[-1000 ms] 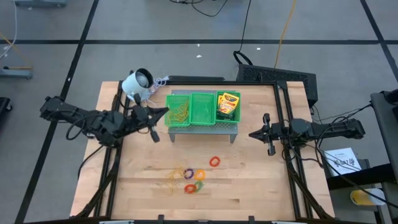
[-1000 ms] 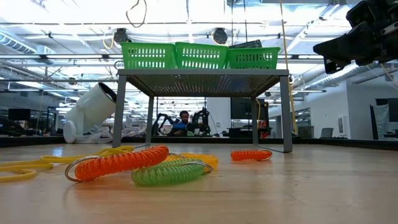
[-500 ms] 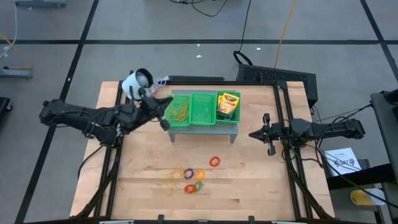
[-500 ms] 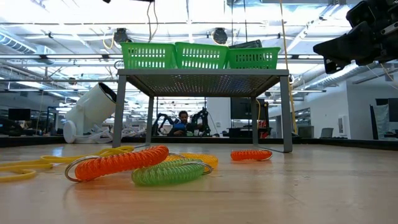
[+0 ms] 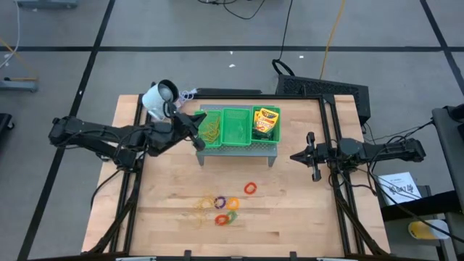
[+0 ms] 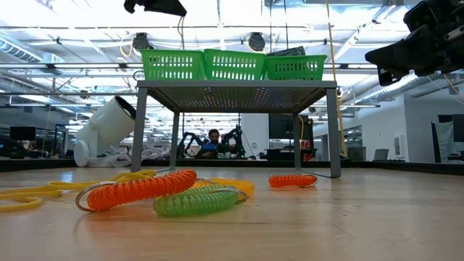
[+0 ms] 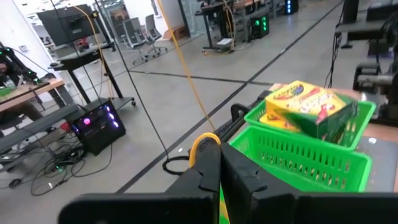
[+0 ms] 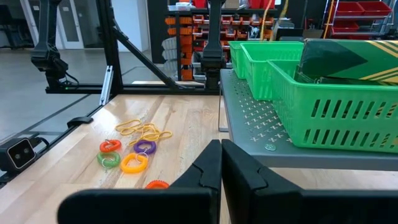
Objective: Pick & Place Office Desk Supplies
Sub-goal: Put the yellow rubber band into the left green basket
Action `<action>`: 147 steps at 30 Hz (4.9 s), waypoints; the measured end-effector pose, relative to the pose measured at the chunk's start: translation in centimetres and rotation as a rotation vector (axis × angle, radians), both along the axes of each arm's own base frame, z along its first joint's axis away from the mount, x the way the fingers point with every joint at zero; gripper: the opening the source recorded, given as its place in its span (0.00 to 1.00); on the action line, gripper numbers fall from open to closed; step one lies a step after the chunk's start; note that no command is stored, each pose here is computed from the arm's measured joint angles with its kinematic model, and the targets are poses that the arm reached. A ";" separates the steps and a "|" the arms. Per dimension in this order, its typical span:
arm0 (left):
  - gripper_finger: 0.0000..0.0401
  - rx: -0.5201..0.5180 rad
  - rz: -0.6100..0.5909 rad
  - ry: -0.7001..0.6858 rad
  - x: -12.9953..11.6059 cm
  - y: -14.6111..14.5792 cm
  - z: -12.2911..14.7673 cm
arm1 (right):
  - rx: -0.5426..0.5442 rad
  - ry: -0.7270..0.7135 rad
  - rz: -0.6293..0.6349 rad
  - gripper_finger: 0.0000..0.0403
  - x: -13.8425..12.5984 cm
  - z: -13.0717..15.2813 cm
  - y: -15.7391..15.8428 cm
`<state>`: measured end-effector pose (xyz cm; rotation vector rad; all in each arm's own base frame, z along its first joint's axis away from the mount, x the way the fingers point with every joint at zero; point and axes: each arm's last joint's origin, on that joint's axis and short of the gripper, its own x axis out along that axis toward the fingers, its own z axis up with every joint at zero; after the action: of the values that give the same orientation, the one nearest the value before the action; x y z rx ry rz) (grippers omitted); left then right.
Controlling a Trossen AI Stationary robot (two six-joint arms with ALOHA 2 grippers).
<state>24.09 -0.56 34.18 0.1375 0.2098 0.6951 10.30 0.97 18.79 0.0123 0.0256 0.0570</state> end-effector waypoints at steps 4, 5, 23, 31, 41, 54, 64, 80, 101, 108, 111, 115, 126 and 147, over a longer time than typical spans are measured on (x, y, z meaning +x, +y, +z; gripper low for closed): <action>0.02 -0.006 0.001 -0.010 0.0 0.0 0.1 | 0.000 0.000 0.000 0.00 0.0 0.0 0.0; 0.03 -0.006 0.001 -0.008 0.0 0.0 0.1 | 0.000 0.000 0.000 0.00 0.0 0.0 0.0; 0.01 -0.016 0.003 0.001 -0.1 0.0 -0.1 | 0.000 0.000 0.000 0.00 0.0 0.0 0.0; 0.03 -0.031 0.008 0.029 0.5 -0.1 -0.9 | 0.000 0.000 0.000 0.00 0.0 0.0 0.0; 0.04 -0.054 0.060 0.092 2.1 0.9 -2.7 | 0.000 0.000 0.000 0.00 0.0 0.0 0.0; 0.10 -0.057 0.074 0.095 2.2 1.2 -2.9 | 0.000 0.000 0.000 0.00 0.0 0.0 0.0; 0.32 -0.111 0.142 0.016 2.0 1.3 -2.7 | 0.000 0.000 0.000 0.00 0.0 0.0 0.0; 0.54 -0.104 -0.195 -0.045 -1.3 -1.7 0.6 | 0.000 0.000 0.001 0.00 0.0 0.0 0.0; 0.54 -0.417 -1.061 0.258 -2.3 -9.7 -2.2 | 0.000 0.000 0.001 0.00 0.0 0.0 0.0; 0.54 -0.526 -0.967 0.401 0.2 -11.3 -5.8 | 0.000 0.000 0.000 0.00 0.0 0.0 0.0; 0.54 -0.521 -0.946 0.478 1.1 -11.7 -7.6 | 0.000 0.000 0.000 0.00 0.0 0.0 0.0; 0.54 -0.444 -0.924 0.612 2.1 -12.1 -10.1 | 0.000 0.000 0.000 0.00 0.0 0.0 0.0; 0.54 -0.476 -0.789 0.798 4.2 -13.0 -16.1 | 0.000 0.000 0.000 0.00 0.0 0.0 0.0; 0.54 -0.490 -0.792 0.839 5.8 -13.7 -19.9 | 0.000 0.000 0.000 0.00 0.0 0.0 0.0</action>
<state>29.92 -14.30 14.23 0.0255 1.0551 -0.2524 10.31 0.97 18.80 0.0123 0.0255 0.0574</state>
